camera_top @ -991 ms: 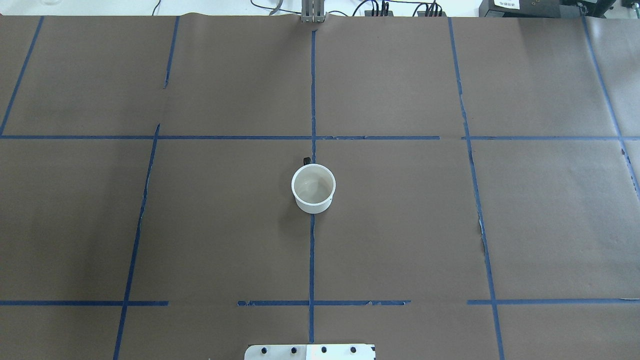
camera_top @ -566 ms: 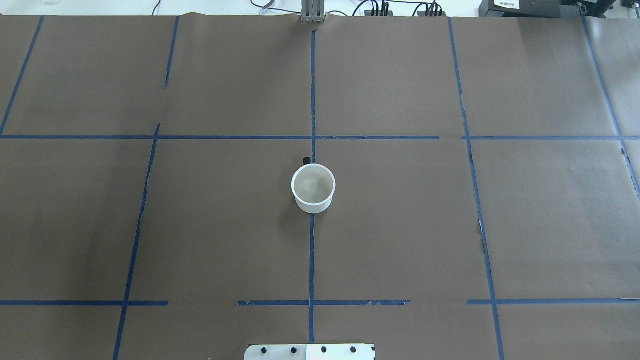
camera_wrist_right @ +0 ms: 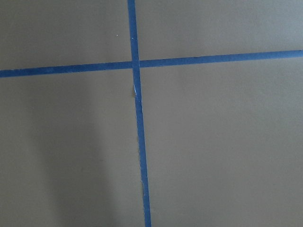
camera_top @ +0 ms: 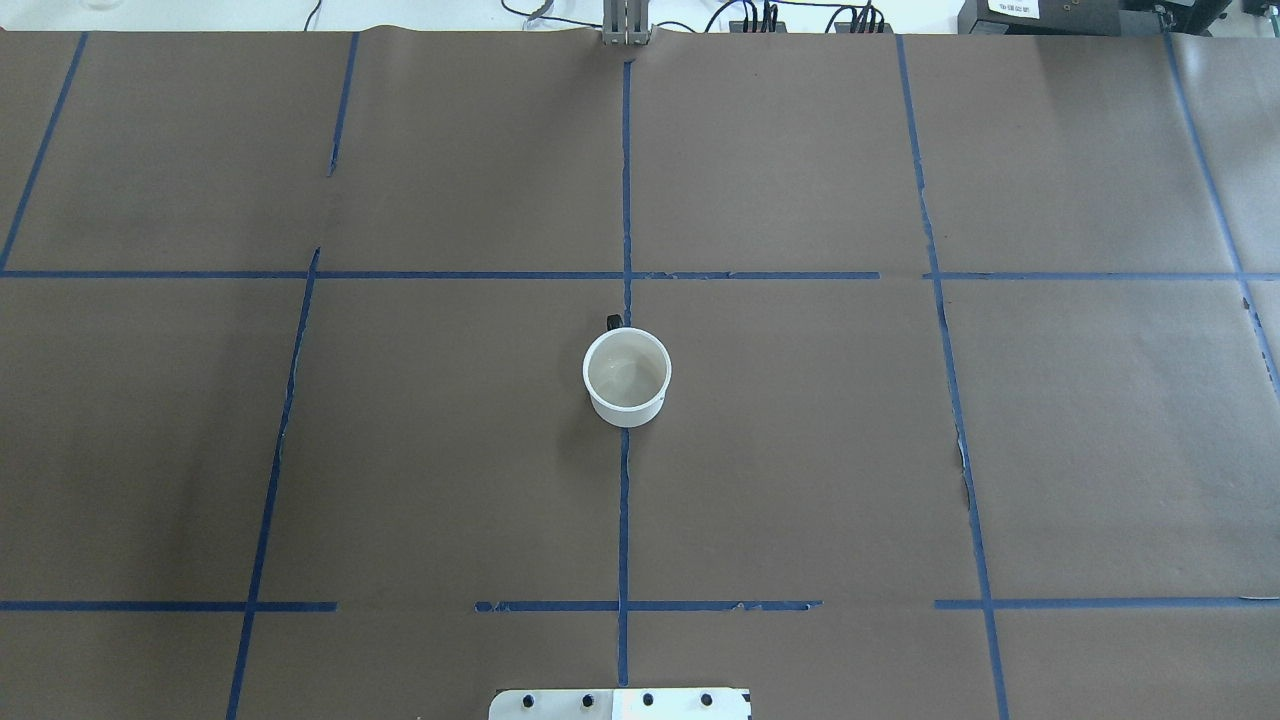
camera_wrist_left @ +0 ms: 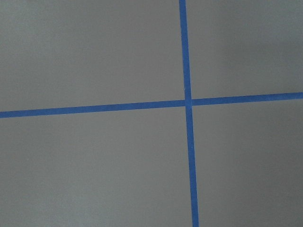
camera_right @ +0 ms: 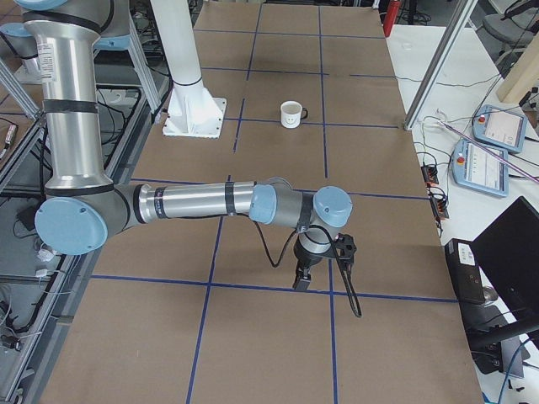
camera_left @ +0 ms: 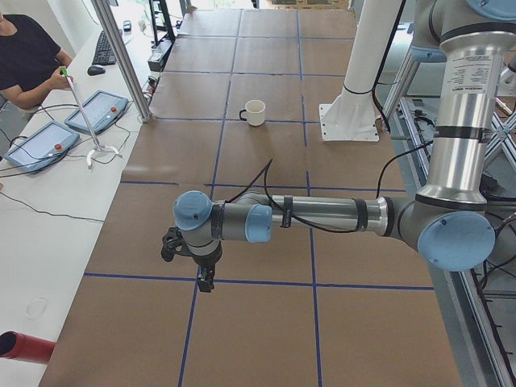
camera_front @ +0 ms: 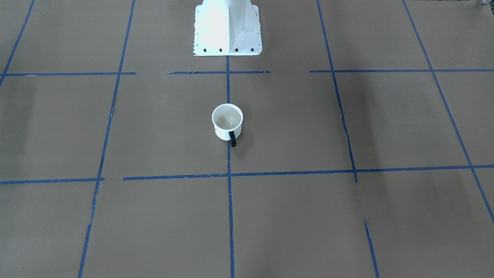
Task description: Flip mug
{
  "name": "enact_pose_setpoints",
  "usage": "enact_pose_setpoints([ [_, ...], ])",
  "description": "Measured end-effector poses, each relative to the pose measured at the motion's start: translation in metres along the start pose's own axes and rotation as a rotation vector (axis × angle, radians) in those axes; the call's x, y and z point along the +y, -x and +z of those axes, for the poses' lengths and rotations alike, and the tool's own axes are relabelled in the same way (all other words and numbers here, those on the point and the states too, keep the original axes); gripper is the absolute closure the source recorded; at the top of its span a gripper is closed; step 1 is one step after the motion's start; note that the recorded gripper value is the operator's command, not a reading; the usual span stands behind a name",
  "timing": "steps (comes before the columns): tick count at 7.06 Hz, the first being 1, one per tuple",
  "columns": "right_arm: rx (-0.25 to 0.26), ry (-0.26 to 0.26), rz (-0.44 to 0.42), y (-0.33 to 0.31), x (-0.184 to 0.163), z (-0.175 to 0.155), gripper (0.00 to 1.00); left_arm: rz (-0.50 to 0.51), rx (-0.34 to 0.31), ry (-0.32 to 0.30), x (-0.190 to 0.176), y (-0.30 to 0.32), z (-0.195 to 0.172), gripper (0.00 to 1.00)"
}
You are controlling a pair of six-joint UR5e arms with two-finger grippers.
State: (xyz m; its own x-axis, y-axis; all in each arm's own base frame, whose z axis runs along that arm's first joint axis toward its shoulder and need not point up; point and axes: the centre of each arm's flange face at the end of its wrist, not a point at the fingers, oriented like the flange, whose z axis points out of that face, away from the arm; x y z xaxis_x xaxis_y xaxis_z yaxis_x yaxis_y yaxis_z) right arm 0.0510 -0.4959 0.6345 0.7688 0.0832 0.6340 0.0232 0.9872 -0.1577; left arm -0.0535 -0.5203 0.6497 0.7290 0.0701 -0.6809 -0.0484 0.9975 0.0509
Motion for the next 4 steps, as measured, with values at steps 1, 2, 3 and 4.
enact_pose_setpoints([
  [1,0.000,0.000,0.000,0.0000,0.0000,0.0000,0.00,0.000,0.000,0.000,-0.0002,-0.0001,-0.0001,0.00],
  [2,0.000,0.000,0.000,0.0000,0.0000,0.0000,0.00,0.000,0.000,0.000,0.0002,0.0002,0.0000,0.00],
  [3,0.000,0.000,0.000,0.0000,0.0000,0.0000,0.00,-0.002,0.000,0.001,0.0009,0.0008,0.0004,0.00],
  [4,0.000,0.000,0.000,0.0000,0.0000,0.0000,0.00,-0.003,0.000,0.002,0.0012,0.0012,0.0008,0.00],
])
